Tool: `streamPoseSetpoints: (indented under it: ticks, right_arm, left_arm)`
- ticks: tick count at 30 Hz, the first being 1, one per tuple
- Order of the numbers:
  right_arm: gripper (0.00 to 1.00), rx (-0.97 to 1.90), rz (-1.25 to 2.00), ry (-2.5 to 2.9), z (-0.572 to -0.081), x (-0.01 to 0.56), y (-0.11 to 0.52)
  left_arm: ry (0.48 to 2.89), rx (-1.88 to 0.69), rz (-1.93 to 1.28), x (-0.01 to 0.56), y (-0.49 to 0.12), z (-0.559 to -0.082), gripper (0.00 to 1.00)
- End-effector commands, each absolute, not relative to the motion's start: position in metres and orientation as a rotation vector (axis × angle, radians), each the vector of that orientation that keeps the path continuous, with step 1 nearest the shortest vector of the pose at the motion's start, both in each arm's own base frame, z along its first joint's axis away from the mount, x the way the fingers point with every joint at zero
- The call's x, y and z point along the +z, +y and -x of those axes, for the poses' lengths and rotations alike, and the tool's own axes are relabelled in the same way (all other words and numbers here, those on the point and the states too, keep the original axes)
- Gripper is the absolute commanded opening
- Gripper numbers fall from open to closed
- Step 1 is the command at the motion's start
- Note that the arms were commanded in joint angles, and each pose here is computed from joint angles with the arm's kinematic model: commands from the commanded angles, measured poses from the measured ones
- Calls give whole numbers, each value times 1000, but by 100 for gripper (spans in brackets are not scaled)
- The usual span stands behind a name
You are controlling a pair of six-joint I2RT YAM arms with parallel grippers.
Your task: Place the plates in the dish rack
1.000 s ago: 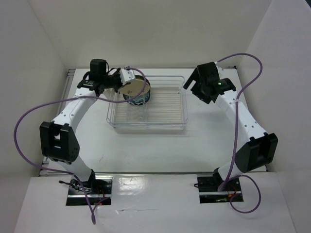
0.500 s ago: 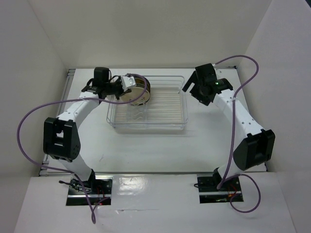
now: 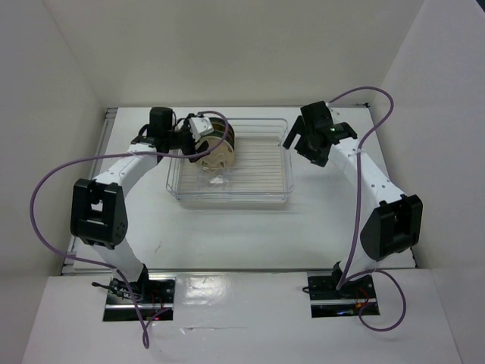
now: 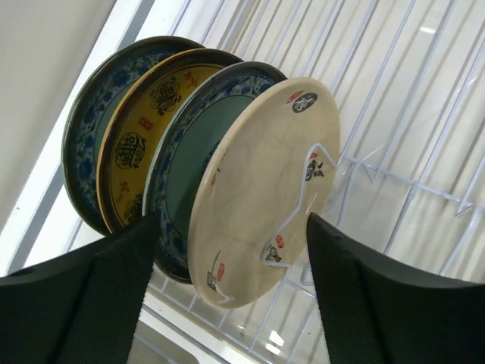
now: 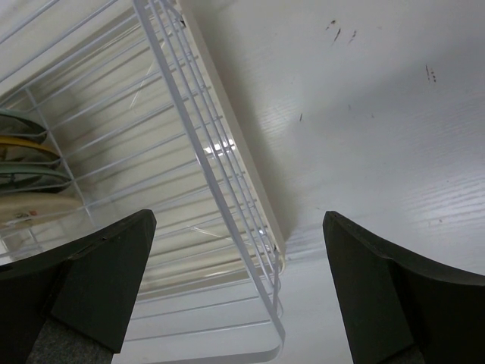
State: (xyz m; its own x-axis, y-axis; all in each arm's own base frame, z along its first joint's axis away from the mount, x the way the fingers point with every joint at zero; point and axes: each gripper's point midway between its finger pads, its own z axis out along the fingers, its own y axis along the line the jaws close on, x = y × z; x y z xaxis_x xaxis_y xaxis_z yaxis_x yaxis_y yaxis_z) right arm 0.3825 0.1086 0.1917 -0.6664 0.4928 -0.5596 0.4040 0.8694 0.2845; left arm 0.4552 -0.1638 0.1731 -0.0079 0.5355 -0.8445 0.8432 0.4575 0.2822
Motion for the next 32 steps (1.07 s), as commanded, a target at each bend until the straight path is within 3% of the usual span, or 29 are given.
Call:
streamPoseSetpoints:
  ticks: [1,2,3,8,15,24,32]
  right_arm:
    - [100,131,-611,2354,-389,200,100]
    - [100,126,-596,2357,-389,200,100]
    - [100,126,-596,2357,-389,200,100]
    - [100,102,-532,2369,-386,196,97]
    - [100,102,-504,2315,-387,207,93]
    - [100,7,-435,2290,-391,195,81]
    - [100,18,-377,2237,-405,208,84]
  left_arm:
    - [1649,-403,-1144,203,-169,-460,86]
    - [1644,-411,-1116,218,-170,-460,96]
    - [1651,-428,-1109,225,-175,-456,100]
    - [1605,-419,-1000,305,-173,-448,100]
    - [1647,-535,-718,365,-146,-431,100]
    - [1849,-390,-183,351,-26,-416,100]
    - [1945,-249,-74,323,0,-398,100]
